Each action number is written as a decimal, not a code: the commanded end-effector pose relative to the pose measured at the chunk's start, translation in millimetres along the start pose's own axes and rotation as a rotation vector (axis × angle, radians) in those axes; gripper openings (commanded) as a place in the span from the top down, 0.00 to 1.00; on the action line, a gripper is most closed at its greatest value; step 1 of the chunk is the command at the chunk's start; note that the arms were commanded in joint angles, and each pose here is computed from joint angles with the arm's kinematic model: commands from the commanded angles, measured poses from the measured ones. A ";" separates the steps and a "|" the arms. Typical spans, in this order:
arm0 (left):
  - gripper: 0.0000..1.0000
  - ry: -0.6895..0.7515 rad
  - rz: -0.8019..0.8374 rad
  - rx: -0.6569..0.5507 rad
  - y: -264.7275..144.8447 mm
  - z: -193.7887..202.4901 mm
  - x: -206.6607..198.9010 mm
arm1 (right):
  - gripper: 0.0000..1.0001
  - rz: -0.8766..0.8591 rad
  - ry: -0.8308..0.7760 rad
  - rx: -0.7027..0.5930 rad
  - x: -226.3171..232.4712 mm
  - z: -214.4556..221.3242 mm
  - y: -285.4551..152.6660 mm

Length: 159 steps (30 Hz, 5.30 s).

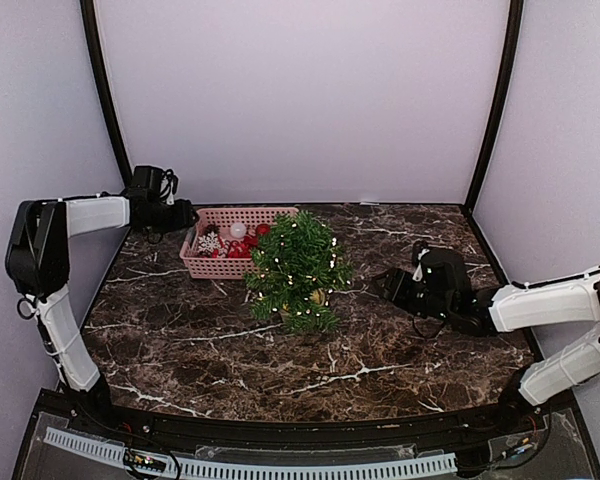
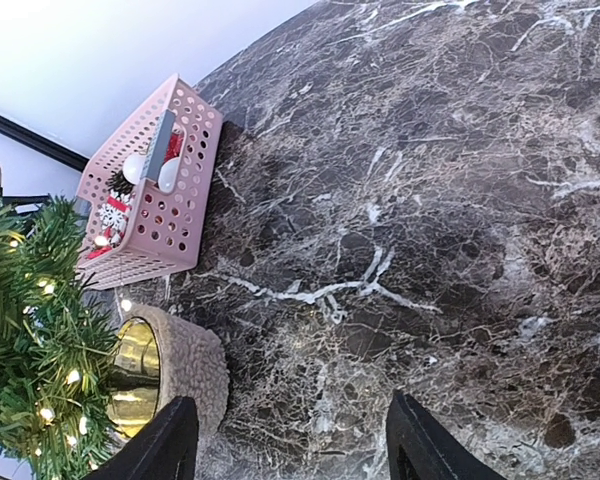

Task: Decorate the small christmas tree
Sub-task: Move the bin to the center of the board.

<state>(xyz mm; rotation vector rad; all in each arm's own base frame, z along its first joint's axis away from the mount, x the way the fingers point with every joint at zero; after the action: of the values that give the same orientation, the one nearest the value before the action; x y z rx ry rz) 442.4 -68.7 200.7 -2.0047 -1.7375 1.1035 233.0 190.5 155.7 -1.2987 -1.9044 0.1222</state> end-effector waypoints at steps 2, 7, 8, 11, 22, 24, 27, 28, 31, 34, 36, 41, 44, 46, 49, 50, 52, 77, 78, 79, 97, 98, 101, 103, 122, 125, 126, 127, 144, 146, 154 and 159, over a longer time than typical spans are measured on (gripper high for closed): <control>0.42 0.047 -0.045 0.025 21.8 -16.5 5.4 | 0.34 0.049 -0.011 -0.061 2.9 -17.3 -7.1; 0.47 0.049 -0.038 0.037 51.8 -27.4 7.6 | 0.33 0.108 -0.008 -0.081 -3.2 -25.2 -15.5; 0.49 0.050 -0.034 0.036 58.8 -30.1 7.4 | 0.33 0.121 -0.006 -0.082 -4.1 -25.9 -17.3; 0.61 0.048 -0.027 0.034 67.9 -34.4 7.0 | 0.33 0.135 0.014 -0.106 -6.2 -27.7 -22.7; 0.74 0.028 -0.080 0.040 85.5 -33.3 17.1 | 0.33 0.143 0.040 -0.149 -12.4 -27.7 -37.8; 0.82 0.028 -0.090 0.046 86.0 -31.3 18.5 | 0.33 0.142 0.044 -0.157 -14.2 -26.8 -40.7; 0.88 0.038 -0.115 0.047 82.9 -32.5 20.0 | 0.33 0.134 0.054 -0.167 -16.0 -25.8 -44.9; 0.92 0.037 -0.119 0.048 81.2 -32.9 20.4 | 0.33 0.133 0.054 -0.166 -16.7 -25.0 -45.4; 0.97 0.029 -0.143 0.032 67.4 -33.8 21.7 | 0.33 0.128 0.054 -0.168 -17.1 -24.5 -46.6; 0.99 -0.003 -0.167 -0.003 45.3 -29.7 28.0 | 0.32 0.124 0.041 -0.170 -16.4 -25.0 -46.6; 1.00 -0.057 -0.163 -0.020 29.4 -24.7 38.6 | 0.32 0.121 0.030 -0.168 -15.8 -25.4 -45.5; 1.00 -0.169 -0.213 -0.084 -16.4 -7.5 72.9 | 0.32 0.099 0.001 -0.159 -11.9 -26.3 -40.7; 1.00 -0.197 -0.278 -0.094 -44.8 14.7 83.5 | 0.32 0.085 -0.023 -0.152 -8.4 -27.6 -37.9; 1.00 -0.211 -0.315 -0.098 -60.9 29.9 86.9 | 0.32 0.073 -0.035 -0.147 -6.4 -28.0 -36.5; 1.00 -0.251 -0.340 -0.130 -87.3 46.9 86.7 | 0.32 0.052 -0.045 -0.147 -4.2 -28.4 -35.8; 1.00 -0.264 -0.349 -0.106 -88.9 61.8 90.0 | 0.32 0.045 -0.046 -0.147 -3.6 -28.5 -35.6; 0.99 -0.302 -0.341 -0.097 -99.3 79.4 90.6 | 0.32 0.033 -0.050 -0.144 -3.0 -27.8 -35.5; 0.28 -0.271 -0.281 -0.267 -195.6 100.4 65.9 | 0.30 0.056 -0.048 -0.207 -5.8 -35.1 -54.7; 0.28 -0.241 -0.249 -0.262 -198.2 91.9 58.5 | 0.29 0.056 -0.046 -0.217 -5.7 -36.0 -56.6; 0.28 -0.195 -0.224 -0.200 -189.2 95.0 48.4 | 0.29 0.058 -0.042 -0.227 -6.2 -36.9 -58.3; 0.41 -0.109 0.121 0.128 -75.2 128.3 -30.4 | 0.26 0.076 -0.006 -0.231 -8.1 -37.1 -58.4; 0.41 -0.106 0.126 0.133 -72.0 128.8 -30.7 | 0.25 0.075 -0.004 -0.230 -8.2 -36.6 -58.4; 0.41 -0.101 0.143 0.153 -56.2 129.5 -32.4 | 0.21 0.071 0.000 -0.227 -8.3 -35.7 -57.7; 0.41 -0.097 0.152 0.160 -48.4 128.4 -34.0 | 0.19 0.069 0.002 -0.225 -8.4 -35.5 -57.8; 0.40 -0.029 0.112 0.110 -31.4 116.4 -34.7 | 0.14 0.078 0.011 -0.239 -12.4 -34.0 -64.1; 0.37 -0.003 0.008 0.037 -60.2 122.3 -20.5 | 0.15 0.085 0.007 -0.237 -13.2 -33.6 -63.1; 0.36 0.000 -0.017 0.017 -65.7 123.9 -16.8 | 0.16 0.091 0.004 -0.235 -13.8 -33.4 -62.4; 0.32 0.001 -0.059 0.000 -74.2 129.0 -9.5 | 0.17 0.097 0.003 -0.234 -14.0 -33.5 -61.9; 0.42 -0.176 -0.125 0.218 -98.1 175.1 33.2 | 0.19 0.164 0.006 -0.269 -6.6 -49.2 -60.7; 0.46 -0.173 -0.126 0.211 -94.2 173.2 33.2 | 0.19 0.172 -0.014 -0.259 -4.3 -51.1 -58.3; 0.56 -0.139 -0.191 0.169 -77.2 163.5 37.6 | 0.19 0.163 -0.028 -0.249 -4.6 -48.8 -55.7; 0.67 -0.120 -0.156 0.168 -63.4 161.8 35.6 | 0.19 0.165 -0.019 -0.256 -8.4 -46.0 -58.4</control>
<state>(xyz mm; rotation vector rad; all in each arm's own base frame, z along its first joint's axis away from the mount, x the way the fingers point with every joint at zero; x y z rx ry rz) 275.6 -60.8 126.4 -1.6684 -1.7873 1.3120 221.7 143.5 203.3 -1.6200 -1.8581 0.0344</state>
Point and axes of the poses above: each gripper's point midway between its finger pads, its own y axis out along the fingers, its own x axis along the line the jaws close on, z = x × y, the point moved 9 cm from there along -y, back along the fingers, and after that the axes turned 5 degrees about -y, right-handed, at the moved point
